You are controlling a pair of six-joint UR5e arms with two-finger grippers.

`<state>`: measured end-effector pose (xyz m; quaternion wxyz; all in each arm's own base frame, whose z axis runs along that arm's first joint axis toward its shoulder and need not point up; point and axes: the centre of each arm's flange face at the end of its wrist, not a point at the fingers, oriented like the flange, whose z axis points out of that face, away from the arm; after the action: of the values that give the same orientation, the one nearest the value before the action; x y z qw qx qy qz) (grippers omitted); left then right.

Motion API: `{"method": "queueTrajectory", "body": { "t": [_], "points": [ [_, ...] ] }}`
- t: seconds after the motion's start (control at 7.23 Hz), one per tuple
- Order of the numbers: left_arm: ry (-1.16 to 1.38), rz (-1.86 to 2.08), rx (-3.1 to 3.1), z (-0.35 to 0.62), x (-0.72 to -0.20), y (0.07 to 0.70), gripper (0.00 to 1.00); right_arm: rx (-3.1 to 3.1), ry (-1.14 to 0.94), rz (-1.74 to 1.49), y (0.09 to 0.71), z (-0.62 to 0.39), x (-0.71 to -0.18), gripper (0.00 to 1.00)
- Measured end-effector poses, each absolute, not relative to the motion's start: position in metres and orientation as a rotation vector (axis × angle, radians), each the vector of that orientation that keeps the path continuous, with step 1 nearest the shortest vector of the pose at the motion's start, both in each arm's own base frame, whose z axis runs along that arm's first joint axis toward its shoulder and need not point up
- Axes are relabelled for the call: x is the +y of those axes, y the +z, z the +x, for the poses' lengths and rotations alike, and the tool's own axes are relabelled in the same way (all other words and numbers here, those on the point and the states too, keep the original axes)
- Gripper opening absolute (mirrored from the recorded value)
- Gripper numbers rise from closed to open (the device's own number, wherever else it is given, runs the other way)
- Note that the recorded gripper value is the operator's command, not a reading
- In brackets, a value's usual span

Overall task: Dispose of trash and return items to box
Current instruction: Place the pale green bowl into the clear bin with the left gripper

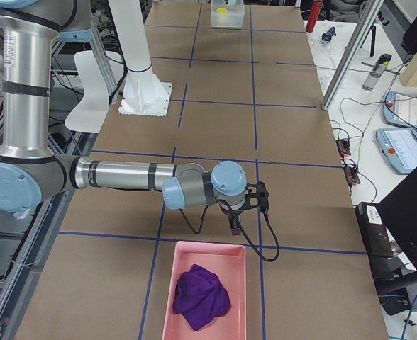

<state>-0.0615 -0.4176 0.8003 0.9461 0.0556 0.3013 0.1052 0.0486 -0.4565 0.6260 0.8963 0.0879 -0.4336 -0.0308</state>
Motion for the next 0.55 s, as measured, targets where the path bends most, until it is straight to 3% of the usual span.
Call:
{"method": "queueTrajectory", "body": {
  "t": [0.55],
  "points": [
    [0.231, 0.187, 0.682, -0.055, -0.432, 0.757, 1.00, -0.899, -0.073, 0.182, 0.622, 0.043, -0.459, 1.00]
  ]
}}
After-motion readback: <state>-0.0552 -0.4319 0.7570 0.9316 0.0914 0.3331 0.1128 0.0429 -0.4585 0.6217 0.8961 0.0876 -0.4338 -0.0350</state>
